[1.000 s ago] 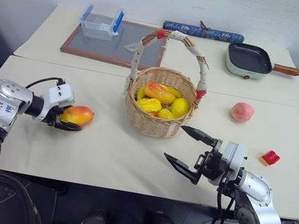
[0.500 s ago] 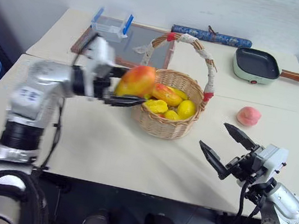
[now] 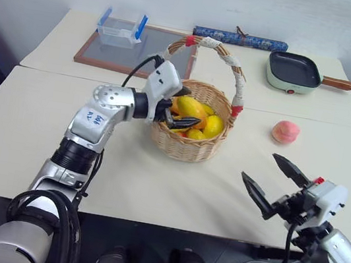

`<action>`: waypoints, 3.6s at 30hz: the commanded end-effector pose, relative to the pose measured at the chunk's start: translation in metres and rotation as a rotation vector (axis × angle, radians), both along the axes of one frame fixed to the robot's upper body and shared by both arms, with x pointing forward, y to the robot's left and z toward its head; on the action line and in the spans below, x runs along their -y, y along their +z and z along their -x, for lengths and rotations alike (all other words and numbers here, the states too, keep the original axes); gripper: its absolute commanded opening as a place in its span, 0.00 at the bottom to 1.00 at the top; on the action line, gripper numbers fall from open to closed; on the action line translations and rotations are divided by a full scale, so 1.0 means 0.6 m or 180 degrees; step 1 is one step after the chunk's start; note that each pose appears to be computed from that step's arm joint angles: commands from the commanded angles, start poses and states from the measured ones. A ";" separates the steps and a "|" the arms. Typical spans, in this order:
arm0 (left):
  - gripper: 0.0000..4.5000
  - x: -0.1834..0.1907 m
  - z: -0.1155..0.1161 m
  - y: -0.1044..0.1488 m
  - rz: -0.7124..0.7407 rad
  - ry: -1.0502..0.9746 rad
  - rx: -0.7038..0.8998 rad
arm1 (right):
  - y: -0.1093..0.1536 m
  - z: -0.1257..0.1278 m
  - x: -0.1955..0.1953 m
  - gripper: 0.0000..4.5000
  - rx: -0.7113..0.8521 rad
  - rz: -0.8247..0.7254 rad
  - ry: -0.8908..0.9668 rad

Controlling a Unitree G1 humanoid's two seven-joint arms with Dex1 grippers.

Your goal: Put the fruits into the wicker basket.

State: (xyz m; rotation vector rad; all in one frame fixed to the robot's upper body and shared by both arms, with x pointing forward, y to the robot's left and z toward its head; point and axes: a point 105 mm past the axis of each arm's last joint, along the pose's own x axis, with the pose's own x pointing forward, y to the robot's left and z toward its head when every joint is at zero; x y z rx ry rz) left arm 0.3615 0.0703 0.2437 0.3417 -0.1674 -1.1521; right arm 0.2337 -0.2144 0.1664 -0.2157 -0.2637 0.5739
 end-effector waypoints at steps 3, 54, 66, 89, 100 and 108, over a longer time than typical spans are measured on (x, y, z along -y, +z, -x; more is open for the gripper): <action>0.99 -0.096 0.058 0.039 0.0095 -0.0291 0.0533 | 0.018 0.047 0.070 1.00 0.0080 0.0180 -0.0400; 1.00 -0.161 0.148 -0.017 0.0080 -0.0004 0.0000 | 0.071 -0.293 0.111 0.54 -0.1018 0.0076 -0.0279; 1.00 -0.218 0.157 -0.063 0.0239 0.0414 -0.0302 | 0.111 -0.078 -0.209 0.54 -0.1159 0.0550 0.1873; 1.00 -0.203 0.167 -0.065 0.0398 0.0506 -0.0316 | 0.161 -0.090 -0.312 0.99 -0.0451 0.0143 0.2234; 1.00 -0.203 0.169 -0.034 0.0420 0.0455 -0.0147 | 0.087 -0.118 -0.063 0.99 -0.0615 0.0486 0.1556; 1.00 -0.181 0.170 -0.022 0.0458 0.0232 -0.0227 | 0.128 -0.239 -0.078 0.99 -0.0240 0.0528 0.1707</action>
